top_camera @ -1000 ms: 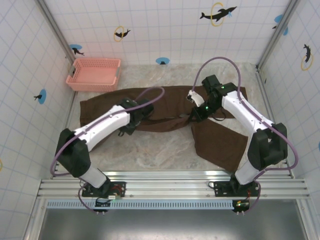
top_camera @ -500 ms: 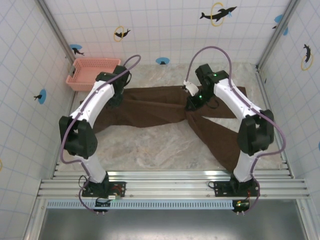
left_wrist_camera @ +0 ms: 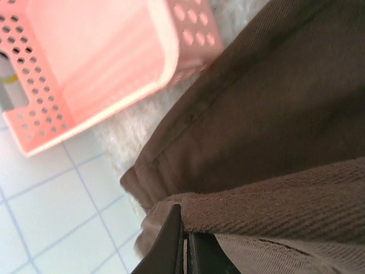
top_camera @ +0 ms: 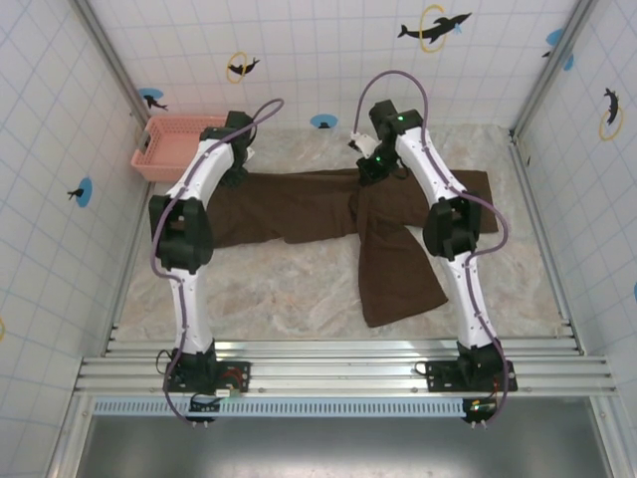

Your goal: Roll up the long pants

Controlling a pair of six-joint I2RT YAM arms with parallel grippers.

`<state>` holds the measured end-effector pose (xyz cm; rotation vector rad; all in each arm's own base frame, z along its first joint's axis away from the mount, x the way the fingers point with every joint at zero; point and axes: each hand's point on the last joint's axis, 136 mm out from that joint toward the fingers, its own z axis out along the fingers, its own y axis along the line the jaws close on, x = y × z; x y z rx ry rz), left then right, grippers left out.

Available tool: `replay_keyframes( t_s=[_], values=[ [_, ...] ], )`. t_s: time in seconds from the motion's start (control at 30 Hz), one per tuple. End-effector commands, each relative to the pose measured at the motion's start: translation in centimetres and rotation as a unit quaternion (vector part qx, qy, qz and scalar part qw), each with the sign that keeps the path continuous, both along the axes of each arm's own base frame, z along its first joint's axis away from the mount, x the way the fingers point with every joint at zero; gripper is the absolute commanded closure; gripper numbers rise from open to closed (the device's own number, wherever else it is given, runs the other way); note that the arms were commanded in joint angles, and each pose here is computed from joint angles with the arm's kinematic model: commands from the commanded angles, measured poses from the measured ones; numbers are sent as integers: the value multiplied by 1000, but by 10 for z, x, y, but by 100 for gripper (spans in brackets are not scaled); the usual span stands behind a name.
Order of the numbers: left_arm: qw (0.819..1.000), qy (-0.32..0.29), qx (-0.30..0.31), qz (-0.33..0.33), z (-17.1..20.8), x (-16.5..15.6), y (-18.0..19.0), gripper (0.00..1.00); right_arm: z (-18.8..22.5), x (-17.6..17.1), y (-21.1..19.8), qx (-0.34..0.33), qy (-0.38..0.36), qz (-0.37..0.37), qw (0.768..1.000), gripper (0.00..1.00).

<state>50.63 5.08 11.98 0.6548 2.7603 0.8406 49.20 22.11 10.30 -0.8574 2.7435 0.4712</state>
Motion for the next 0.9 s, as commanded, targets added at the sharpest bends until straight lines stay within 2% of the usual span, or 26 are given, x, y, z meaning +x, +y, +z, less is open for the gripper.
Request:
replay_keyframes(
  t_s=[0.0, 0.1, 0.13, 0.2, 0.27, 0.3, 0.33, 0.37, 0.4, 0.43, 0.53, 0.63, 0.67, 0.73, 0.87],
  values=[
    [997, 5, 67, 34, -1, 13, 53, 100, -27, 15, -65, -56, 35, -84, 994, 97],
    [997, 6, 69, 36, -22, 30, 53, 100, -41, 28, -56, -37, 26, -93, 995, 96],
    [997, -3, 70, 40, -23, 35, 54, 97, -44, 32, -52, -34, 21, -94, 995, 95],
    [997, -19, 71, 39, -24, 46, 53, 75, -47, 40, -44, -28, 4, -93, 995, 92],
    [995, -38, 78, 37, -20, 56, 53, 71, -46, 51, -40, -24, -17, -104, 994, 87],
    [995, -47, 79, 36, -19, 60, 53, 59, -46, 56, -38, -16, -22, -107, 994, 85],
    [995, -55, 80, 33, -18, 65, 52, 44, -44, 62, -39, -13, -31, -119, 992, 76],
    [994, -63, 84, 32, -16, 68, 52, 31, -45, 67, -41, -12, -36, -131, 991, 63],
    [993, -68, 89, 32, -15, 71, 52, 17, -45, 70, -39, -3, -40, -135, 990, 56],
    [993, -70, 90, 30, -14, 72, 52, 10, -42, 74, -40, 0, -45, -142, 989, 51],
    [993, -71, 93, 35, -6, 66, 48, 3, -15, 79, -40, 5, -74, -146, 987, 45],
    [991, -76, 101, 41, 11, 49, 41, 3, 33, 75, -53, -27, -120, -148, 981, 39],
    [989, -92, 102, 46, 33, 41, 43, 3, 46, 71, -57, -32, -127, -151, 980, 39],
    [987, -104, 106, 59, 49, 20, 44, 3, 67, 51, -64, -40, -122, -148, 981, 38],
    [987, -97, 100, 83, 64, -30, 49, 2, 79, -13, -62, -55, -78, -129, 987, 39]
  ],
)
